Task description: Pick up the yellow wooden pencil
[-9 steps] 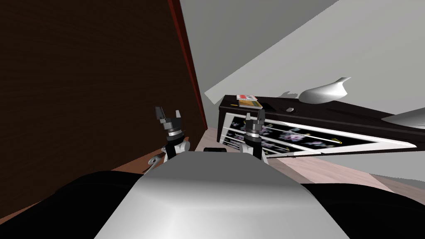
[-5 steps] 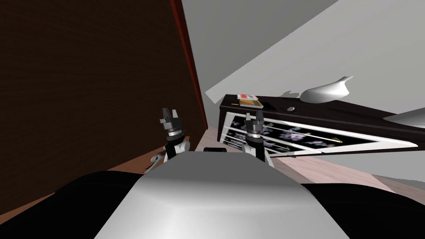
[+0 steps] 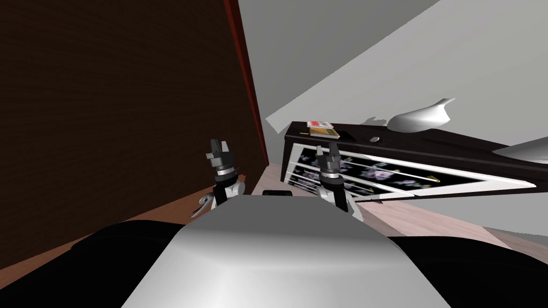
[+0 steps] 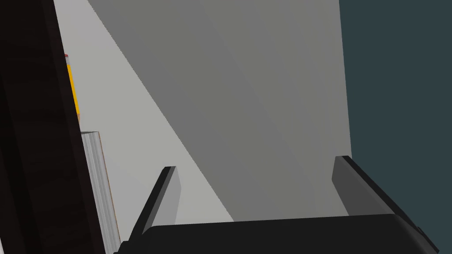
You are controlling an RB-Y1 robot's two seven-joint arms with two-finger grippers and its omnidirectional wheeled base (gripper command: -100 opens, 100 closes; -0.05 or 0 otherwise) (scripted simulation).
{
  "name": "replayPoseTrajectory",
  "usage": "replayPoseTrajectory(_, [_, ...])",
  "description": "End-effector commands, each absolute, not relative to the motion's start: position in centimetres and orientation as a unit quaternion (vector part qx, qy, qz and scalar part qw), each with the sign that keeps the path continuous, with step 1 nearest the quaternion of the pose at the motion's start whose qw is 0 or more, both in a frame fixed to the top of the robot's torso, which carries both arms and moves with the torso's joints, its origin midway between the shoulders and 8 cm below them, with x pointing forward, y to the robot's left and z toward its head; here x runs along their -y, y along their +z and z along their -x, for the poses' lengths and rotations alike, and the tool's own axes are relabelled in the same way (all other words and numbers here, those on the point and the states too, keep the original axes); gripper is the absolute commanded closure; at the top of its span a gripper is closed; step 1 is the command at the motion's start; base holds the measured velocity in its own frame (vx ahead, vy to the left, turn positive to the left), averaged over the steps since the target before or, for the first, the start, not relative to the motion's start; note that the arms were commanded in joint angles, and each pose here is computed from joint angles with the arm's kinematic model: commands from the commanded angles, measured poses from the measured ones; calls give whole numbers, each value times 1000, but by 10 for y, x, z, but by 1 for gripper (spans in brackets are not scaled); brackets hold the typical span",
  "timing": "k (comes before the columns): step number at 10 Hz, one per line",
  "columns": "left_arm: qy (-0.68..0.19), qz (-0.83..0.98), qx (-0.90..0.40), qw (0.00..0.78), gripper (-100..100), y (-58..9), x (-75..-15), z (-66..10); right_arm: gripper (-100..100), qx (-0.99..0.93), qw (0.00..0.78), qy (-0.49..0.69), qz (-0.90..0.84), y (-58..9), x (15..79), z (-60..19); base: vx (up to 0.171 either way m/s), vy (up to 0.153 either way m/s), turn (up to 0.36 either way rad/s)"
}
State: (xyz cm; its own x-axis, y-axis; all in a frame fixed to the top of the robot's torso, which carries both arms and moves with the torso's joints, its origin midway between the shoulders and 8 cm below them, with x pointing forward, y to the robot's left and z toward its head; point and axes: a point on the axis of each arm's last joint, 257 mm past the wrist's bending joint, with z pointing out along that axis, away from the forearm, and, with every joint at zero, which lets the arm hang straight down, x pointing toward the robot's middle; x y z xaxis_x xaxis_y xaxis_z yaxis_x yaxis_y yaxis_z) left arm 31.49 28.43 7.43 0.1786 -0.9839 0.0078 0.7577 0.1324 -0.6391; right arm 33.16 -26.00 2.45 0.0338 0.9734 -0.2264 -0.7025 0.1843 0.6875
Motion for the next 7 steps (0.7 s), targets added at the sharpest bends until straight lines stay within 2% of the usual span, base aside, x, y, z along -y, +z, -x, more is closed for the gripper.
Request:
replayPoseTrajectory(1, [-604,263,-215,721,0,74,-284,-315,-100,-350,686,609,-188,24,258,-331,-47,20,15])
replayPoseTrajectory(7, [-604,263,-215,721,0,74,-284,-315,-100,-409,660,617,-128,20,253,-328,-56,25,28])
